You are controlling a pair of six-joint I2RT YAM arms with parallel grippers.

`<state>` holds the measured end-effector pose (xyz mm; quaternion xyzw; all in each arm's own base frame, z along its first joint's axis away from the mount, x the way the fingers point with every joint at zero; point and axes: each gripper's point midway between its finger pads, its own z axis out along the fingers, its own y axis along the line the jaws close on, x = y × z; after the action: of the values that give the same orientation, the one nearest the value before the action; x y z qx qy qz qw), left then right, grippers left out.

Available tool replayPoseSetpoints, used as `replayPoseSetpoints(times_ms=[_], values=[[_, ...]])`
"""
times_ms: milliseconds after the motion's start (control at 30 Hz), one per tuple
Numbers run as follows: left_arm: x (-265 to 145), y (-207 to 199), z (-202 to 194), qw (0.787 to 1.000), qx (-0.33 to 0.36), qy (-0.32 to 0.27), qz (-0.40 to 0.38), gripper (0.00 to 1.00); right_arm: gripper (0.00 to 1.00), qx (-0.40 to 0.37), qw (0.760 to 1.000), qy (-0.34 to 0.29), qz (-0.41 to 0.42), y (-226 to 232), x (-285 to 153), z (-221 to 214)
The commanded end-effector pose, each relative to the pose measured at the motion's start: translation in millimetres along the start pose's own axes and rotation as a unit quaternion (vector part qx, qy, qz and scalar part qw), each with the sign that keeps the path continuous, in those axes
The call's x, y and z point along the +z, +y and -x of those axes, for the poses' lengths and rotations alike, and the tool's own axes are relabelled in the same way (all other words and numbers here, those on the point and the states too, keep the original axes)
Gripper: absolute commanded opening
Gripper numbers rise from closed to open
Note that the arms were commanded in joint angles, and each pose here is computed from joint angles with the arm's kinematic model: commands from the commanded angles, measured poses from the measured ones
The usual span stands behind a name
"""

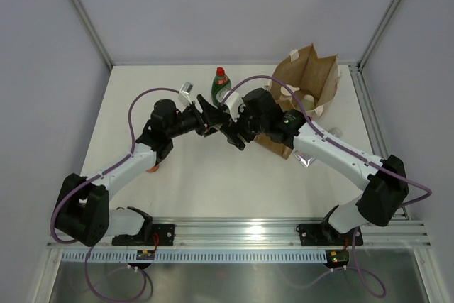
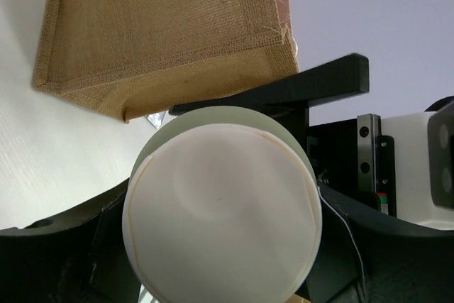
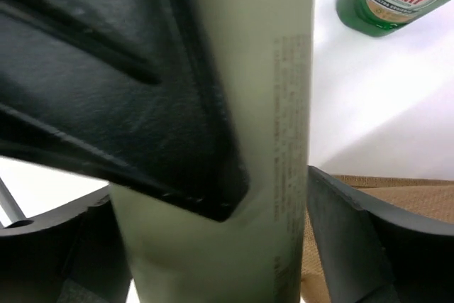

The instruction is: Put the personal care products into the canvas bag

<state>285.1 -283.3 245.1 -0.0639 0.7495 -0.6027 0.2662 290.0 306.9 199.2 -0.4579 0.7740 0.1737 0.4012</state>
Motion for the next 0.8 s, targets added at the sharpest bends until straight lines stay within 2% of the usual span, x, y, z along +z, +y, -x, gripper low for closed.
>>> replayPoseSetpoints(times_ms=[0, 67, 100, 133, 167, 200, 233, 300, 333, 433, 533, 767], values=[[-17.9, -75.7, 2.0, 0.992, 0.056, -0.002, -0.114, 0.0, 0.76, -0.036, 0.998, -0.049, -0.003, -5.2, -16.6, 38.9], [-17.9, -75.3, 2.2, 0.992, 0.054, -0.004, -0.114, 0.01, 0.51, -0.04, 0.998, -0.054, 0.015, -0.2, -21.7, 41.9], [-17.6, -75.2, 3.3, 0.992, 0.053, -0.006, -0.113, 0.06, 0.37, -0.039, 0.998, -0.052, 0.022, 1.6, -22.5, 40.8], [-17.2, -74.2, 3.4, 0.992, 0.052, -0.007, -0.112, 0.09, 0.19, -0.036, 0.998, -0.051, 0.028, 2.9, -23.7, 39.7], [-17.5, -74.4, 4.0, 0.993, 0.049, -0.009, -0.111, 0.16, 0.13, -0.036, 0.997, -0.055, 0.043, 6.4, -25.7, 41.1], [-16.9, -73.6, 6.3, 0.993, 0.048, -0.016, -0.108, 0.33, 0.05, -0.035, 0.996, -0.057, 0.051, 8.9, -28.3, 41.6], [-17.1, -73.4, 6.5, 0.993, 0.048, -0.017, -0.106, 0.42, 0.0, -0.032, 0.995, -0.065, 0.068, 12.5, -33.1, 43.5], [-16.8, -73.9, 7.7, 0.993, 0.048, -0.019, -0.105, 0.59, 0.0, -0.029, 0.994, -0.07, 0.084, 16.1, -38.0, 44.5], [-17.1, -75.4, 8.5, 0.993, 0.052, -0.02, -0.106, 0.72, 0.0, -0.026, 0.993, -0.071, 0.092, 17.1, -40.8, 44.6], [-18.5, -80.2, 14.5, 0.992, 0.067, -0.034, -0.1, 0.91, 0.0, -0.02, 0.989, -0.083, 0.119, 21.2, -51.4, 46.8], [-19.5, -80.2, 25.4, 0.99, 0.103, -0.057, -0.073, 0.98, 0.0, -0.021, 0.986, -0.092, 0.138, 25.1, -60.9, 46.5], [-40.0, -66.6, 55.8, 0.975, 0.18, -0.12, 0.046, 0.99, 0.0, -0.011, 0.983, -0.118, 0.144, 19.7, -87.1, 48.8]])
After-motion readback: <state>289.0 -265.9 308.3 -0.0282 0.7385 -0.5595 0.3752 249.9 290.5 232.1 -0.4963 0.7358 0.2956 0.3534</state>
